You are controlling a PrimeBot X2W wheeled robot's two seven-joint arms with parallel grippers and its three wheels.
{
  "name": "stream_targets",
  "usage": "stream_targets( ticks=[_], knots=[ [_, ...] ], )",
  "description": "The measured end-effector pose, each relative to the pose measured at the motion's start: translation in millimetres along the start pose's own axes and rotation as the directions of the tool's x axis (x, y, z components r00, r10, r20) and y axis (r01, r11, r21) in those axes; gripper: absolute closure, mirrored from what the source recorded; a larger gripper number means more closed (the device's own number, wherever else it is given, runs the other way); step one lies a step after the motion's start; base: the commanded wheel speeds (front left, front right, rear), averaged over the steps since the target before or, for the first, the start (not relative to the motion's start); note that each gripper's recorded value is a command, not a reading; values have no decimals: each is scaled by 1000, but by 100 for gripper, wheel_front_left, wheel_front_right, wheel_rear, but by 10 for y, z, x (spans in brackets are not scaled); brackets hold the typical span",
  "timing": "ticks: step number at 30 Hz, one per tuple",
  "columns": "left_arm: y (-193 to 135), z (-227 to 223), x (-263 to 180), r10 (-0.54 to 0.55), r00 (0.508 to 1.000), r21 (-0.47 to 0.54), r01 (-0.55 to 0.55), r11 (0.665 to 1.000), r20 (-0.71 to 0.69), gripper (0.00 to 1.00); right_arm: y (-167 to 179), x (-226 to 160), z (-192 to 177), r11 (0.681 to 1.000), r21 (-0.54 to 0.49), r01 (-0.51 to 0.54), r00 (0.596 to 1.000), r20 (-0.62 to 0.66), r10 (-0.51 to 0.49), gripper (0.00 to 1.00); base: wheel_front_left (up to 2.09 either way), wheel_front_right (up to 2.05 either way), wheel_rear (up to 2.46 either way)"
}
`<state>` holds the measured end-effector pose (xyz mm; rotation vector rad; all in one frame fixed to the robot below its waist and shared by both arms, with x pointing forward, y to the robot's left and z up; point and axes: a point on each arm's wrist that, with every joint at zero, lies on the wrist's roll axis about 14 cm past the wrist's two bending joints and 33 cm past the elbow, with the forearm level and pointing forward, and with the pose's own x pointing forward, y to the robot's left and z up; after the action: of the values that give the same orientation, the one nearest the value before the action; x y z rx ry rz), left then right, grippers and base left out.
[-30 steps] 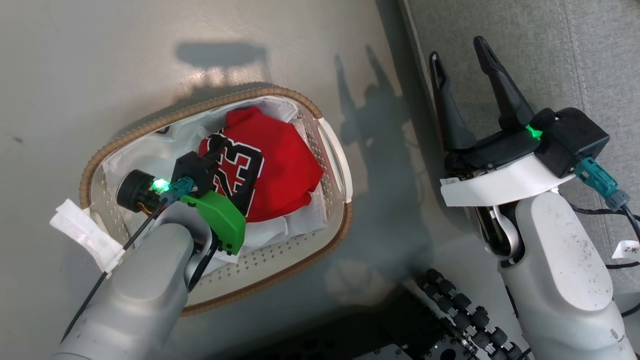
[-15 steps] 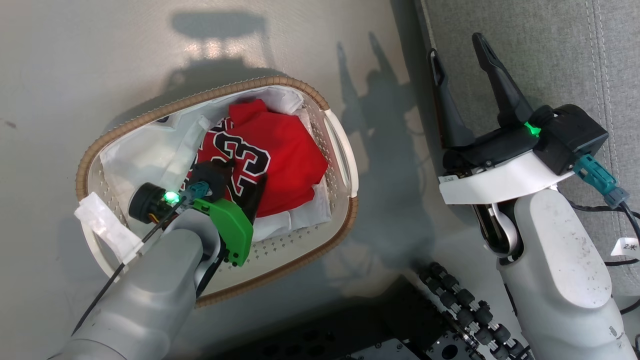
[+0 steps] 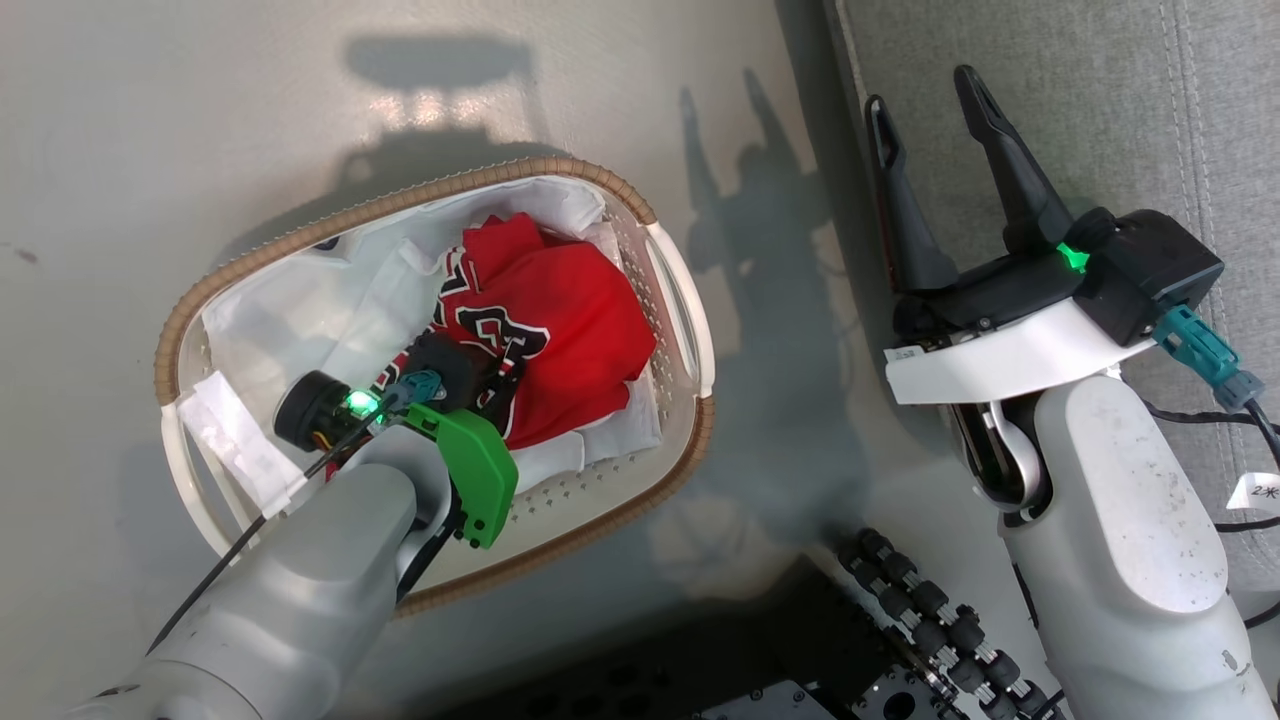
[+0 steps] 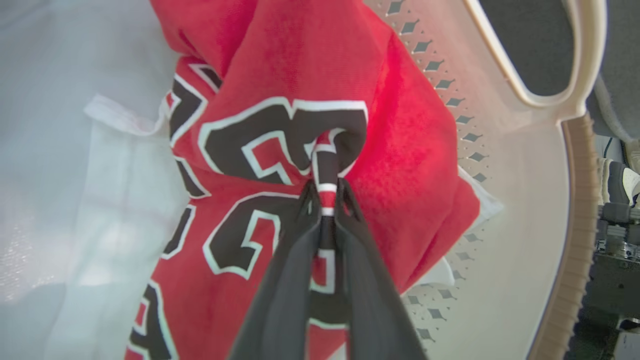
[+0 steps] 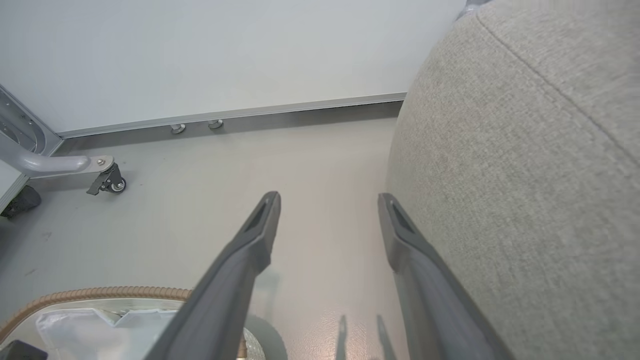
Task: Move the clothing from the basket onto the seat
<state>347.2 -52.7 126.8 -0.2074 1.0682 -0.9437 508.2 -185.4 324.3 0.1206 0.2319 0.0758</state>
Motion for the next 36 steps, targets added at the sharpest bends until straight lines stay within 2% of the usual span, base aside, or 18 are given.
stream_targets(
  ticks=[6,12,18,29,36],
  knots=[
    [-5,170,-81,14,999,-13,-14,1000,38,100,2,-17,143,1000,2,3,1000,27,-3,0,0,0,0],
    [-18,640,-235,36,986,-8,-36,999,160,100,65,-49,357,1000,6,-9,998,67,9,0,0,0,0],
    [-95,878,-501,69,968,6,-72,997,240,100,130,-143,553,1000,10,-16,995,98,15,0,0,0,0],
    [-354,1120,-1119,157,904,-54,-147,988,397,100,362,-447,831,998,22,-54,990,134,51,0,0,0,0],
    [-447,1368,-1574,209,825,-64,-207,976,525,100,545,-596,1010,995,26,-94,981,171,88,0,0,0,0]
  ],
)
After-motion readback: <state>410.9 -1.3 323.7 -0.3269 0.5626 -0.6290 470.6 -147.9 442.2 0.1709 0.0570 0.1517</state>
